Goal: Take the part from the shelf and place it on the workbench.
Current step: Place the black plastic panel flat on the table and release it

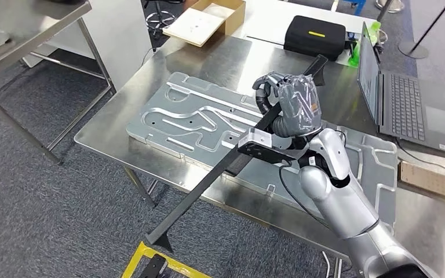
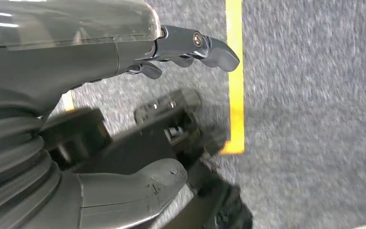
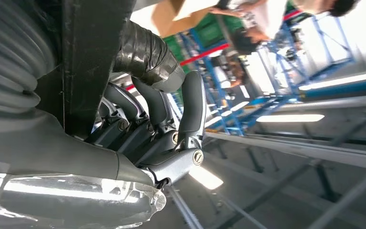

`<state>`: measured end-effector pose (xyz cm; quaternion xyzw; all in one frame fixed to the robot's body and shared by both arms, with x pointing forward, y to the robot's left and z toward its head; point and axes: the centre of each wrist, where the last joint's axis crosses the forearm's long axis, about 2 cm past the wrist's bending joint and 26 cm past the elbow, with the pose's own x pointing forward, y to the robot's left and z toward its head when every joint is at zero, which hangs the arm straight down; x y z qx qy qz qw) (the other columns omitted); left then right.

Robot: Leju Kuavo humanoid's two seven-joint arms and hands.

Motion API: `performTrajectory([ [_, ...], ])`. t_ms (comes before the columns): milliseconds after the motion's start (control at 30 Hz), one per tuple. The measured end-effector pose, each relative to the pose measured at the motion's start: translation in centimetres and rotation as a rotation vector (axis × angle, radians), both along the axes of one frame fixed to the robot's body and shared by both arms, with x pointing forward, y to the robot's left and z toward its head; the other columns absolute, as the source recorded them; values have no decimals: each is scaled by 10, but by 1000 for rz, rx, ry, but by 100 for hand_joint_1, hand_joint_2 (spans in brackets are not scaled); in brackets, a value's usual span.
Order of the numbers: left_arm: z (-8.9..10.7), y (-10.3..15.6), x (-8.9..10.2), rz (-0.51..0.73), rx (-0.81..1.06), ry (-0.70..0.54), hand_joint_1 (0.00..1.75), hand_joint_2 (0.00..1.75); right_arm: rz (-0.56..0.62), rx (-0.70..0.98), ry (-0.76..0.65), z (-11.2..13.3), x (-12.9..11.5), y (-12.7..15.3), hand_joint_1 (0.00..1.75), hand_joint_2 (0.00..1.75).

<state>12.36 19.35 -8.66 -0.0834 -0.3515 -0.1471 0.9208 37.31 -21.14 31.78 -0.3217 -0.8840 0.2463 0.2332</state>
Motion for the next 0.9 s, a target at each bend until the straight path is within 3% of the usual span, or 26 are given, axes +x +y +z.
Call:
performTrajectory([
  [467, 1, -2, 1, -3, -4, 2, 0, 175, -268, 30, 87, -23, 21, -49, 175, 175],
  [900, 0, -1, -1, -20, 14, 1, 0, 175, -392, 140, 143, -45, 29, -89, 175, 175],
])
